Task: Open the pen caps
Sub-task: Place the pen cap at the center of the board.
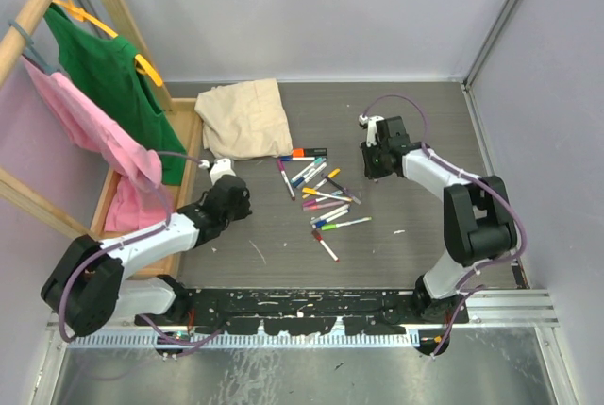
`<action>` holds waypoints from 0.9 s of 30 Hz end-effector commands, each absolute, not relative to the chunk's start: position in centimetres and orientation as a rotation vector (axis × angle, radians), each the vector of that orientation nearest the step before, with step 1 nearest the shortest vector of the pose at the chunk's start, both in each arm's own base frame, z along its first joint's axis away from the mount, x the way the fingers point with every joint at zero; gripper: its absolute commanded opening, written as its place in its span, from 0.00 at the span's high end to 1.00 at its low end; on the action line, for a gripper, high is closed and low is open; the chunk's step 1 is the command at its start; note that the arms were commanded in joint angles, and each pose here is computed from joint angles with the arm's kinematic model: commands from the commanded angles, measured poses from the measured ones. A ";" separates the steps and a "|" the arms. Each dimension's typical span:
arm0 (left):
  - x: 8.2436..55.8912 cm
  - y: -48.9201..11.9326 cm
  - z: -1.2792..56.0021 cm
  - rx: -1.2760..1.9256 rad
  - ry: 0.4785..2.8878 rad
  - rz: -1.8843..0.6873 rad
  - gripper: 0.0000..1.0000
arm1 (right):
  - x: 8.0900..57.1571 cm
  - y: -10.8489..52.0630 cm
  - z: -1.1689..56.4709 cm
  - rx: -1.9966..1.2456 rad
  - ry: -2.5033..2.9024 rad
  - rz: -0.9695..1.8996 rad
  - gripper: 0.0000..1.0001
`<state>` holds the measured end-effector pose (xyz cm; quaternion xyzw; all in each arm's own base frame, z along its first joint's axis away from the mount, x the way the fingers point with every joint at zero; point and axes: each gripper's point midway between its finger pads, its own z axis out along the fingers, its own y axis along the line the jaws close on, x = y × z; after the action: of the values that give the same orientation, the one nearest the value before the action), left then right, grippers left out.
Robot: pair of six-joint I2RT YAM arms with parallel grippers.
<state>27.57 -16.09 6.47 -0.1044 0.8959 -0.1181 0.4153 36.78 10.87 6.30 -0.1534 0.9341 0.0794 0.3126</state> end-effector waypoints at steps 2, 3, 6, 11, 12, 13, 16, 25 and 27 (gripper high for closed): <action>29.9 -15.0 7.4 -0.313 2.226 -0.243 0.96 | 40.4 10.1 6.9 -0.330 2.436 0.150 0.99; 30.0 -14.9 6.5 -0.312 2.252 -0.217 0.96 | 40.8 10.2 6.8 -0.326 2.441 0.158 0.99; 30.8 -14.6 6.2 -0.324 2.267 -0.191 0.96 | 41.6 10.4 5.7 -0.323 2.482 0.181 0.99; 32.0 -13.6 5.7 -0.346 2.280 -0.134 0.94 | 42.0 11.0 4.1 -0.339 2.540 0.225 0.97; 32.2 -13.4 5.5 -0.353 2.283 -0.124 0.94 | 42.0 11.0 3.9 -0.342 2.545 0.229 0.96; 32.5 -13.2 5.4 -0.362 2.287 -0.117 0.94 | 42.0 11.1 3.7 -0.343 2.549 0.232 0.96; 33.1 -12.9 5.0 -0.374 2.296 -0.109 0.93 | 41.8 10.9 3.5 -0.349 2.554 0.233 0.93; 34.3 -12.3 3.8 -0.390 2.319 -0.062 0.85 | 41.6 10.2 2.0 -0.342 2.590 0.230 0.86; 34.3 -12.2 3.4 -0.395 2.324 -0.053 0.76 | 41.5 10.1 1.8 -0.338 2.597 0.232 0.84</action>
<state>32.83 -12.28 2.54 -0.1487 0.9193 -0.0232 0.3636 40.81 10.34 2.00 -0.1264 0.9554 0.0837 0.2536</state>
